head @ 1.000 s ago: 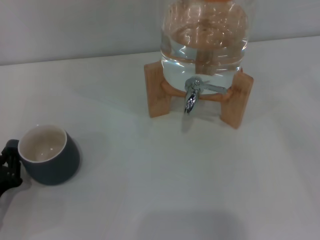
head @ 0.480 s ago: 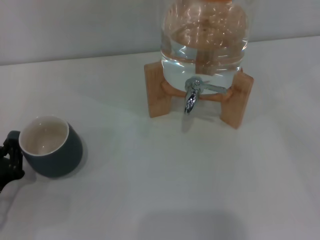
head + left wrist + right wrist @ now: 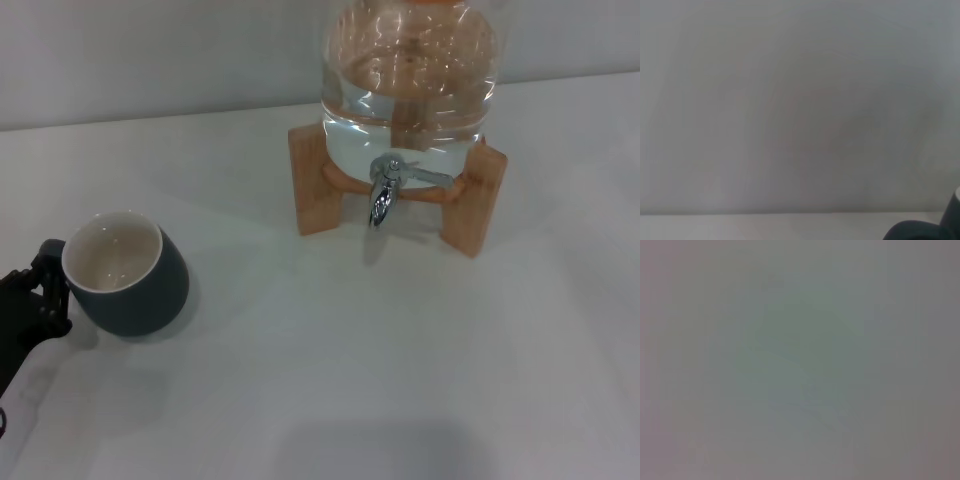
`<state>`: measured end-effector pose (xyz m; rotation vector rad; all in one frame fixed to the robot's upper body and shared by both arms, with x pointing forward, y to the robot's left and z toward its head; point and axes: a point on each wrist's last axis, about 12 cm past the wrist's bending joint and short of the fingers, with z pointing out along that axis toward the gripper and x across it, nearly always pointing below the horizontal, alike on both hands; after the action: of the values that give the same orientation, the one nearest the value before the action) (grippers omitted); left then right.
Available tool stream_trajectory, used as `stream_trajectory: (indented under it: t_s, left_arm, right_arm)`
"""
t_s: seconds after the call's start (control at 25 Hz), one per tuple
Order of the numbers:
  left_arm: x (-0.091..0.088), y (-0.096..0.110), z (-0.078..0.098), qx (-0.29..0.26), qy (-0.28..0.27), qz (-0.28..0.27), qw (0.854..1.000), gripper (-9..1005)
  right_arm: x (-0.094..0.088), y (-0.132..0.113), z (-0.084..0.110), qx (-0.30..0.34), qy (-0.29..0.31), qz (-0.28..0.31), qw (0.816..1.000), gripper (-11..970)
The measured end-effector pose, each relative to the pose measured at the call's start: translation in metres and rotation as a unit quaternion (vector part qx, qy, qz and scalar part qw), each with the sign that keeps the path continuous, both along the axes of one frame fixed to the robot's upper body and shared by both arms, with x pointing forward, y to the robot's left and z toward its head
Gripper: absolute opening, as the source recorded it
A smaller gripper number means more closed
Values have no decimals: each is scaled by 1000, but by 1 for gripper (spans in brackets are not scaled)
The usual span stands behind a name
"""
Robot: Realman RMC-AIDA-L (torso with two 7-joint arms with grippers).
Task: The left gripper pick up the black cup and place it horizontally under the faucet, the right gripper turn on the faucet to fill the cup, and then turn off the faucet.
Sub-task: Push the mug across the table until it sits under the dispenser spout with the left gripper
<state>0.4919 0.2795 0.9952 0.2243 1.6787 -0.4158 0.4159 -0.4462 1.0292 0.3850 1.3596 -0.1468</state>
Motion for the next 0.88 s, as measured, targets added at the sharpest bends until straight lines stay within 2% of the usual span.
stream_trajectory:
  t_s: [0.88]
  left_arm:
    - [8,-41,2,-11,13,-81,997,116]
  right_arm:
    - [1,3,-1,-1,3,9,1000,855]
